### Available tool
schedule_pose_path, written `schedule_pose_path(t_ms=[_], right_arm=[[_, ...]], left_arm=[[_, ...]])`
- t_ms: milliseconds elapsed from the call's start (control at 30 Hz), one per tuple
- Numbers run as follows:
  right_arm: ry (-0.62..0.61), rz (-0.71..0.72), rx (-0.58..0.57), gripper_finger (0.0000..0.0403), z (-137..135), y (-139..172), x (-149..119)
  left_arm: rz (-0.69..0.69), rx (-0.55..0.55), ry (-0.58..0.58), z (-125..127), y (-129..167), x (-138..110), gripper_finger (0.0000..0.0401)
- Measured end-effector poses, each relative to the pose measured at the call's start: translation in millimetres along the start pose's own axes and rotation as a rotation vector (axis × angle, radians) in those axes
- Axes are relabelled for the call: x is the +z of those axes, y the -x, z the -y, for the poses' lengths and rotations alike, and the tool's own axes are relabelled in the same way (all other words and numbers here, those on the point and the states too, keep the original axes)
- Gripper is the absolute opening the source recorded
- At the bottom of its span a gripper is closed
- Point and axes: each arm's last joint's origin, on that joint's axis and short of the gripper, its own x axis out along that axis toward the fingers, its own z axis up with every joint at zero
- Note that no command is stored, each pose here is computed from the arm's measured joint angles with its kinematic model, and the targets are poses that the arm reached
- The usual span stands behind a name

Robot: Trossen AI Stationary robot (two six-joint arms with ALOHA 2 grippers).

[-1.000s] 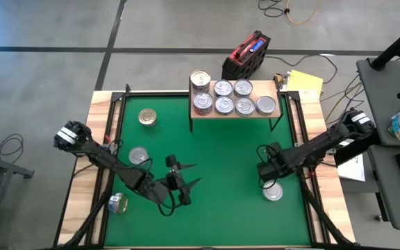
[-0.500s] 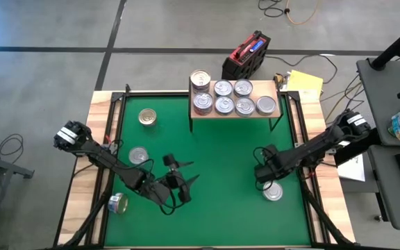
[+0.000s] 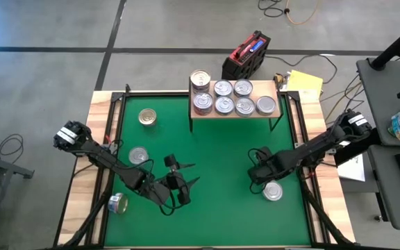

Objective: Stack canned seafood by type on shelf
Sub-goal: Stack the blue tuna can on top of the other blue tuna can on the shelf

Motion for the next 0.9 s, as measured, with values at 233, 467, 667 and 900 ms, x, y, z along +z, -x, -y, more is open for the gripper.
schedule_pose_path(t_ms=[233,467,667,900], right_arm=[[0.075,0.06,0.109,0.0012,-12,0,3],[0.165,0.106,0.222,0.0012,-23,2,5],[0.296,0.125,0.287,0.0012,-35,-3,4],[0.482,0.006,0.312,0.0012,-49,-17,-3]], left_arm=[[-0.002,-0.002,0.008,0,0,0,0.0233],[-0.009,-0.056,0.041,2,0,-1,0.0233],[-0.009,-0.054,0.056,1,0,0,0.0233],[-0.011,-0.08,0.089,1,-1,0,0.0233]])
